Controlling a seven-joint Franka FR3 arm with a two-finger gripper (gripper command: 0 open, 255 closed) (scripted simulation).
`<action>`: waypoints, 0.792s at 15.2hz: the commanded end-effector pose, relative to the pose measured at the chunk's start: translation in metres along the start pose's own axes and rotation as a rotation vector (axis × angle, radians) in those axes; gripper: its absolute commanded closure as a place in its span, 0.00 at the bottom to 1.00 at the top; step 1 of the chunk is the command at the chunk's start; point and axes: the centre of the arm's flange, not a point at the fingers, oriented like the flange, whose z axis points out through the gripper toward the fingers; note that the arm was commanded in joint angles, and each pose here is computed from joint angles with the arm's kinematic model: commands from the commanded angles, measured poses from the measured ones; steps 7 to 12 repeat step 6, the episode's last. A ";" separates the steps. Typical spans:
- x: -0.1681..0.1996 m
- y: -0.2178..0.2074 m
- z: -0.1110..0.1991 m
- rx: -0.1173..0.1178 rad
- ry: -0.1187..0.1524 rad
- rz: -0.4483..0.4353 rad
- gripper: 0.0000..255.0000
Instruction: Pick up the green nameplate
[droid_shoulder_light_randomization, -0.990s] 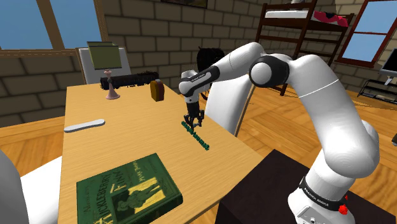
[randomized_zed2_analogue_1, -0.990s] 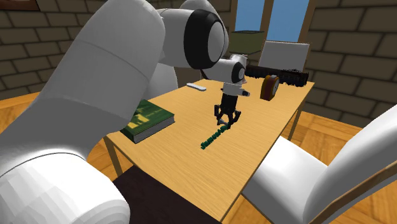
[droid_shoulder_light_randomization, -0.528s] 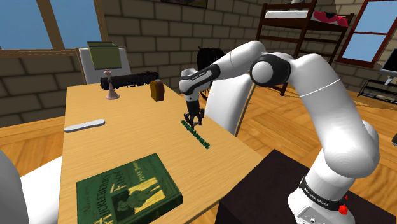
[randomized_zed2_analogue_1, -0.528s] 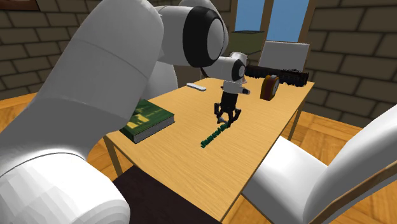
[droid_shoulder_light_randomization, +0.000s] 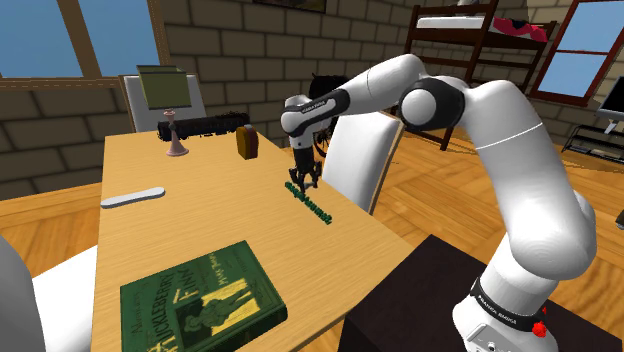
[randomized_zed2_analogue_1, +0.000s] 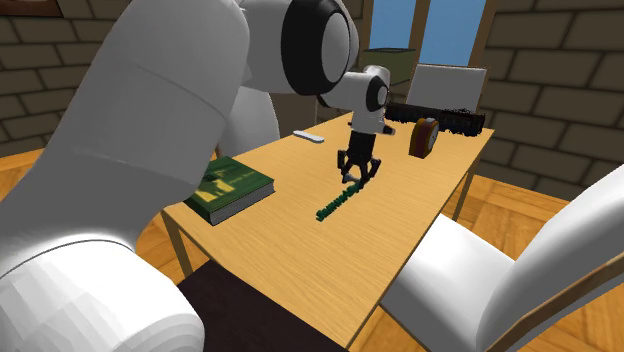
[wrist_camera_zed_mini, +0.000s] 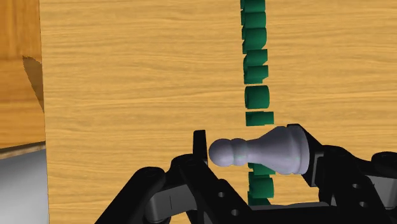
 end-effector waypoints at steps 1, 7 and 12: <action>-0.004 0.001 -0.010 0.000 0.000 0.000 1.00; -0.009 0.001 -0.026 0.000 0.000 0.000 1.00; -0.009 0.001 -0.026 0.000 0.000 0.000 1.00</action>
